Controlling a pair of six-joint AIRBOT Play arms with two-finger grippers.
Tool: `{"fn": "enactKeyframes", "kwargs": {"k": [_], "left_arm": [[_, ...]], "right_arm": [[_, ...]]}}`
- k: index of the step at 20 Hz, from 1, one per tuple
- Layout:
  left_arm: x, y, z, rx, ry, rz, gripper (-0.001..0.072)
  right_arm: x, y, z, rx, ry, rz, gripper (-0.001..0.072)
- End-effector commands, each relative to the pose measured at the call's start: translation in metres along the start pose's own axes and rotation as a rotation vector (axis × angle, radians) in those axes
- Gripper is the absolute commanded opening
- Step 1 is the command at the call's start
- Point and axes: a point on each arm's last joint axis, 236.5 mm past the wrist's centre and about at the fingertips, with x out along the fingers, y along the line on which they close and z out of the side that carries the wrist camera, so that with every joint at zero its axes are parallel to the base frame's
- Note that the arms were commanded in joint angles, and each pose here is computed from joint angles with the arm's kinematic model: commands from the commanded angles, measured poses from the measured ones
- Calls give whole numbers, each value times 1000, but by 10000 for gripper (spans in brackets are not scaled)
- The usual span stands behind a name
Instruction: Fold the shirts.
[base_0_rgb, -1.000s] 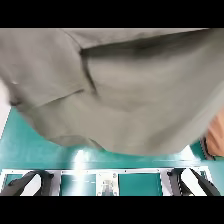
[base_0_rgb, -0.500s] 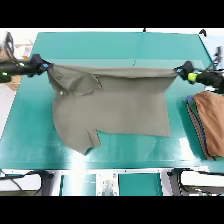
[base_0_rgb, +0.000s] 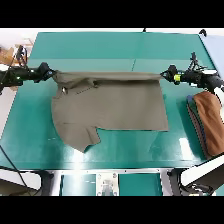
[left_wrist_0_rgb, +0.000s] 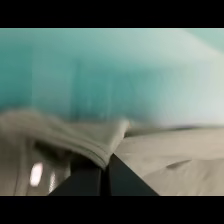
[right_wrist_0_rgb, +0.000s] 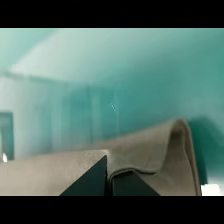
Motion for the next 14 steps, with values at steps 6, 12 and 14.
{"fn": "enactKeyframes", "kwargs": {"k": [6,12,14], "left_arm": [[-11,34,-89,54,386,177,24],[1,34,-104,128,434,272,24],[-2,38,-107,127,453,291,24]], "right_arm": [[-28,-34,-67,-97,270,-239,12],[-15,-45,-104,-78,338,-276,12],[-13,-46,-107,-83,342,-283,12]]}}
